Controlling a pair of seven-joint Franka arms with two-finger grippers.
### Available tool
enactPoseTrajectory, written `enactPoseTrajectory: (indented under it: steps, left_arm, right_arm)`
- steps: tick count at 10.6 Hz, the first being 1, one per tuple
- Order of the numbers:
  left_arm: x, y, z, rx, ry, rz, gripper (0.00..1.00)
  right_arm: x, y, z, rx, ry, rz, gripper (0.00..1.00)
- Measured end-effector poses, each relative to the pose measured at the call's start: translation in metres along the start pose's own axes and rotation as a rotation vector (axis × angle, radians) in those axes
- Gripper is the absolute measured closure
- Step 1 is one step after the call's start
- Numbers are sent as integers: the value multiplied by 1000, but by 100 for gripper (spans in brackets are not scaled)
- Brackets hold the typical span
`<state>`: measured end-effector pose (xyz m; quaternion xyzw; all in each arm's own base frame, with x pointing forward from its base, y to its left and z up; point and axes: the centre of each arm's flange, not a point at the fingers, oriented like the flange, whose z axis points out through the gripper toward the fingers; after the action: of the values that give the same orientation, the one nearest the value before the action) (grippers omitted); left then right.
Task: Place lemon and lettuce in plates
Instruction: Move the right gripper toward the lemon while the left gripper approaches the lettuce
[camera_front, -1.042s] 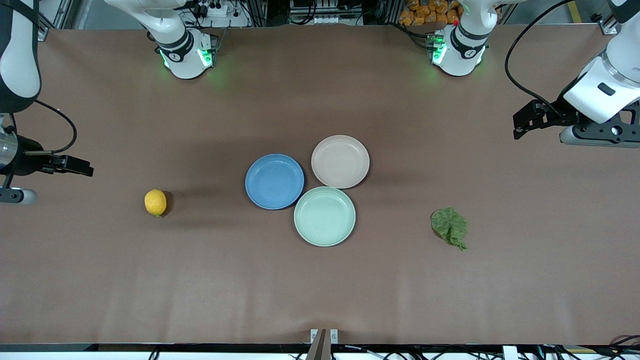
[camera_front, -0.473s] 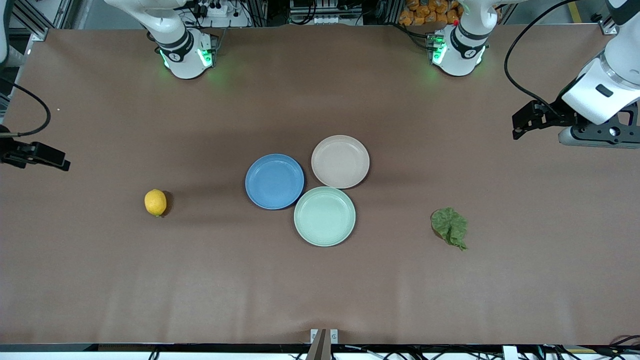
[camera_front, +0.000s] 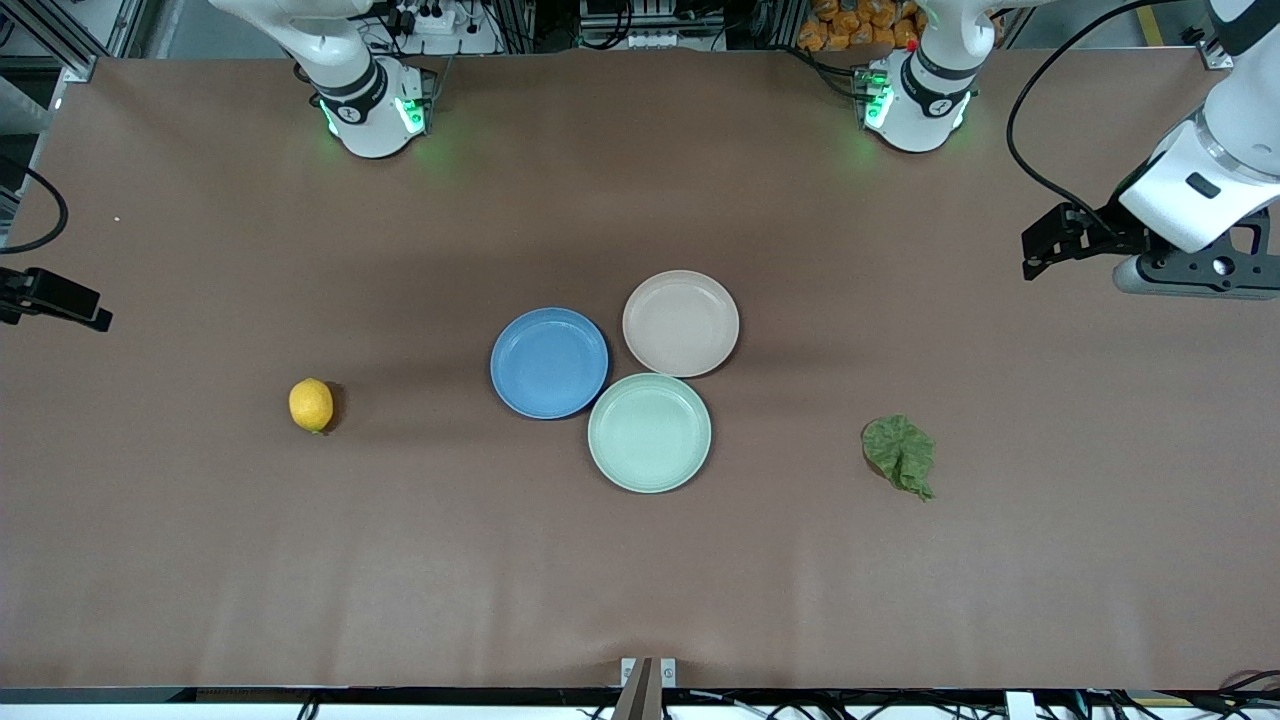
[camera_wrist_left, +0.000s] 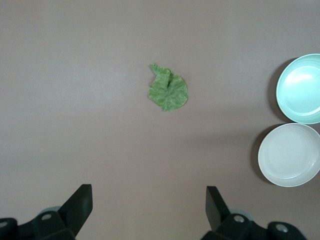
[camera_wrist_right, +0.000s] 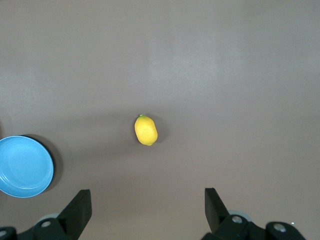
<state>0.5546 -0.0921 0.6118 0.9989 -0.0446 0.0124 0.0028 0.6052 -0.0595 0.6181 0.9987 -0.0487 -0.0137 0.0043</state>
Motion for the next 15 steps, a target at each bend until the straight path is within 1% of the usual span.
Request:
enactPoseTrajectory:
  steps: [1,3,5,8,11,15]
  left_arm:
    - [0,0,1,0,0,0,0]
    - [0,1,1,0,2,1,0]
    - [0,1,1,0,3,1,0]
    - [1,1,3,0,5,1,0]
    - [0,5,11,0,-8,9,0]
    - [-1,13,14,0,-13,23,0]
  right_arm:
    - [0,0,2,0,-8,-11,0]
    - [1,-1,16,1,-44,-42,0]
    - [5,-1,38,1,-83,-49,0]
    - [10,-2,61,1,-120,-53,0]
    - [15,-2,80,1,-132,-54,0]
    - [21,-3,113,0,-132,-56,0]
